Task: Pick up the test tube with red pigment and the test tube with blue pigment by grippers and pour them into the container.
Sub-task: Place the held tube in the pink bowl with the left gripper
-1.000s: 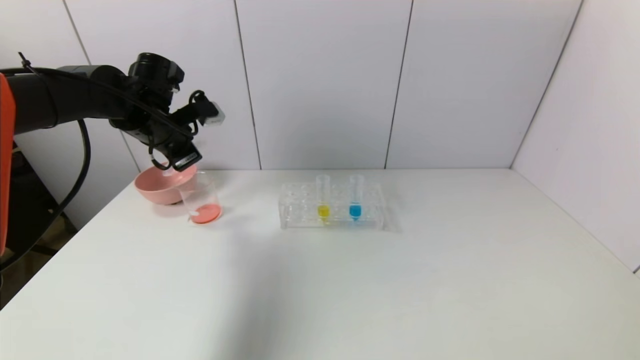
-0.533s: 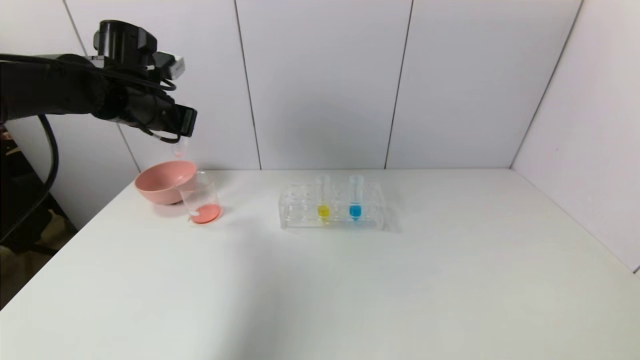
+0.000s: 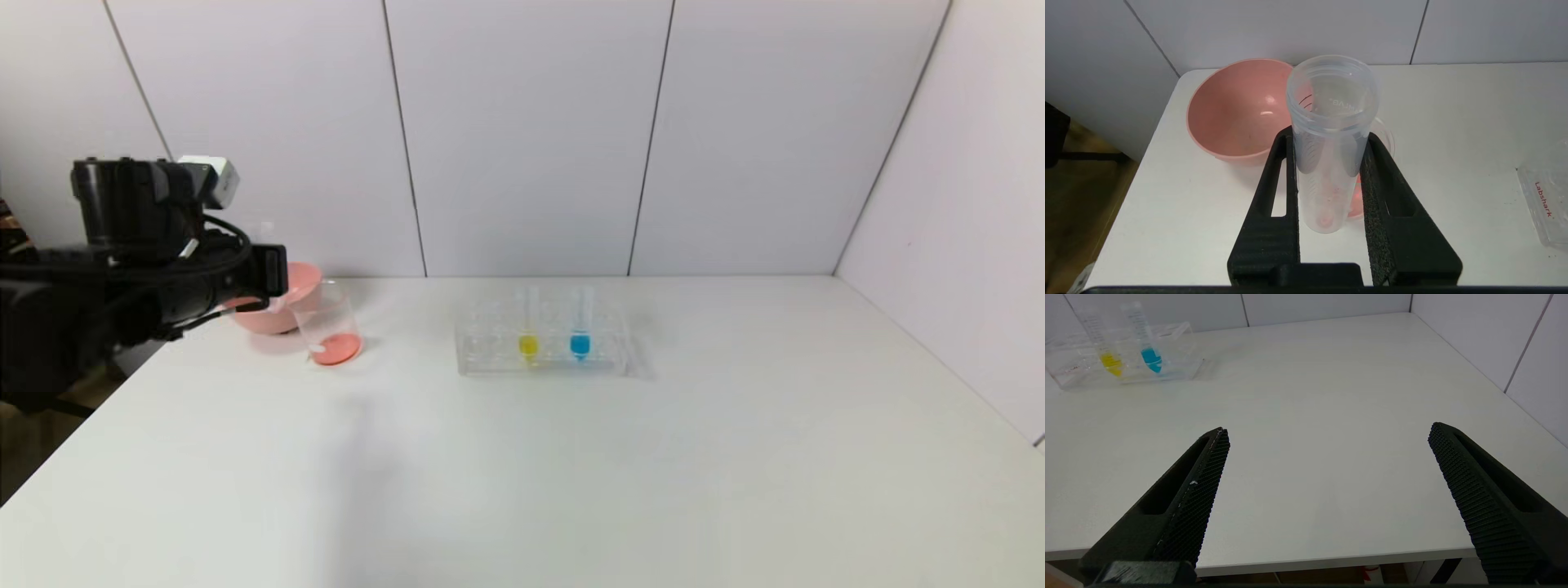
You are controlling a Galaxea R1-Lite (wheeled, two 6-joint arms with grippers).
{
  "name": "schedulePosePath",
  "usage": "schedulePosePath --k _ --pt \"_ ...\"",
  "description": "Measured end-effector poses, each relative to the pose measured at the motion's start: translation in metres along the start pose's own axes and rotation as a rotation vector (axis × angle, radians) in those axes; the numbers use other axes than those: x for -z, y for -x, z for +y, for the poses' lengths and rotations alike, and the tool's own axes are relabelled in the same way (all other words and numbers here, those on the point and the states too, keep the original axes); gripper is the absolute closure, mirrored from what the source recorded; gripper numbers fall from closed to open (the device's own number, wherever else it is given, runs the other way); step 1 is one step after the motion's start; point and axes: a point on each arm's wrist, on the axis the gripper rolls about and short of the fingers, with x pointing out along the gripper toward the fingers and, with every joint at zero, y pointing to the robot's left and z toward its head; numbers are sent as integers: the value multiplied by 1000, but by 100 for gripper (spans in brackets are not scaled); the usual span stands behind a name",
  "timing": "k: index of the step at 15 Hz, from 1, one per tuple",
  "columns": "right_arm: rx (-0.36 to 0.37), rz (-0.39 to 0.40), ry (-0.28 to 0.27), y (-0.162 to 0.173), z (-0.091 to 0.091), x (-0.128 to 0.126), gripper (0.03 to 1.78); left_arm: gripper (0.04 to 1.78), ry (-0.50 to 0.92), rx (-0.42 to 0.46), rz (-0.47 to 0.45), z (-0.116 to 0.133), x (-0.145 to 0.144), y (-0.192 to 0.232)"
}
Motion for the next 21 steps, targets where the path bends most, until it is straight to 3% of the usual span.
schedulePosePath --k 3,5,6,13,18,21 --pt "0 0 0 0 0 0 4 136 73 -36 -167 8 24 28" --pt "0 0 0 0 0 0 4 136 122 -67 -302 18 22 38" --pt "0 0 0 0 0 0 4 136 135 -82 -327 23 22 38" --pt "0 0 0 0 0 0 4 136 187 -169 -303 47 27 -36" --pt "0 0 0 0 0 0 4 136 178 -190 -273 49 32 -102" --pt "0 0 1 0 0 0 4 136 173 -191 -243 48 39 -118"
